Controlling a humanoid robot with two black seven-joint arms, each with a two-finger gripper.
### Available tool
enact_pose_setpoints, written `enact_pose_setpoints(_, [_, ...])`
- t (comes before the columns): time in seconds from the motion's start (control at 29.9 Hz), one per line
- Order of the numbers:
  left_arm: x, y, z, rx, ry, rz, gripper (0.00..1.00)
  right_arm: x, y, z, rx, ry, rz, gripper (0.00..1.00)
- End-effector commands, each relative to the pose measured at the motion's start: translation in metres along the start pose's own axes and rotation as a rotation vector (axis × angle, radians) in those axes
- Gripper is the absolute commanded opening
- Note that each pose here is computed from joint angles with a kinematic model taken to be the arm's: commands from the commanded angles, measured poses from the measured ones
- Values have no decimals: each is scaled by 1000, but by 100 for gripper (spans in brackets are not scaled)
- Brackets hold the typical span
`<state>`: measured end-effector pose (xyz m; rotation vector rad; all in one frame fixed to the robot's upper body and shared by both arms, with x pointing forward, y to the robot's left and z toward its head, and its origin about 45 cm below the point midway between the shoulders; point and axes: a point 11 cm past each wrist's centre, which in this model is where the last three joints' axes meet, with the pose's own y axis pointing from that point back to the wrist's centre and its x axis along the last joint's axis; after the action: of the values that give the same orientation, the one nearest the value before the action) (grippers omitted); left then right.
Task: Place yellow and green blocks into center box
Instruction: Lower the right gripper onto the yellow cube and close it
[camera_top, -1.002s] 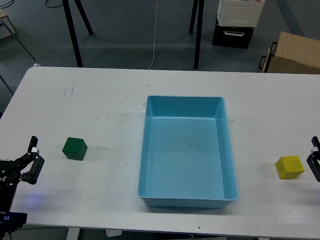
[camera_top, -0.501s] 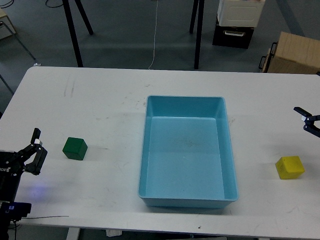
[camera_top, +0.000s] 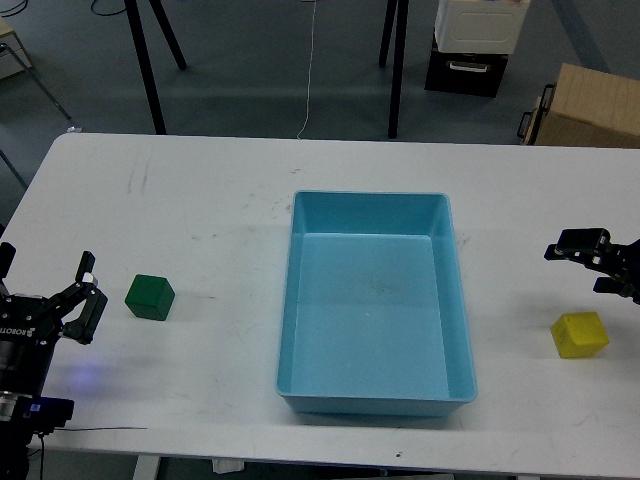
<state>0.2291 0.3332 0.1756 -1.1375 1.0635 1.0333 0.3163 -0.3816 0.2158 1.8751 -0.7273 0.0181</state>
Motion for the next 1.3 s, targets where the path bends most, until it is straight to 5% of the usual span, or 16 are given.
enact_pose_setpoints(0.0, [0, 0, -2, 4, 3, 1, 100, -7, -3, 20, -121, 202, -27, 100])
enact_pose_setpoints(0.3, [3, 2, -2, 3, 6, 10, 100, -25, -7, 42, -221, 376, -119, 100])
enact_pose_setpoints(1.27, [19, 7, -2, -16, 22, 55, 100, -38, -21, 4, -109, 389, -152, 100])
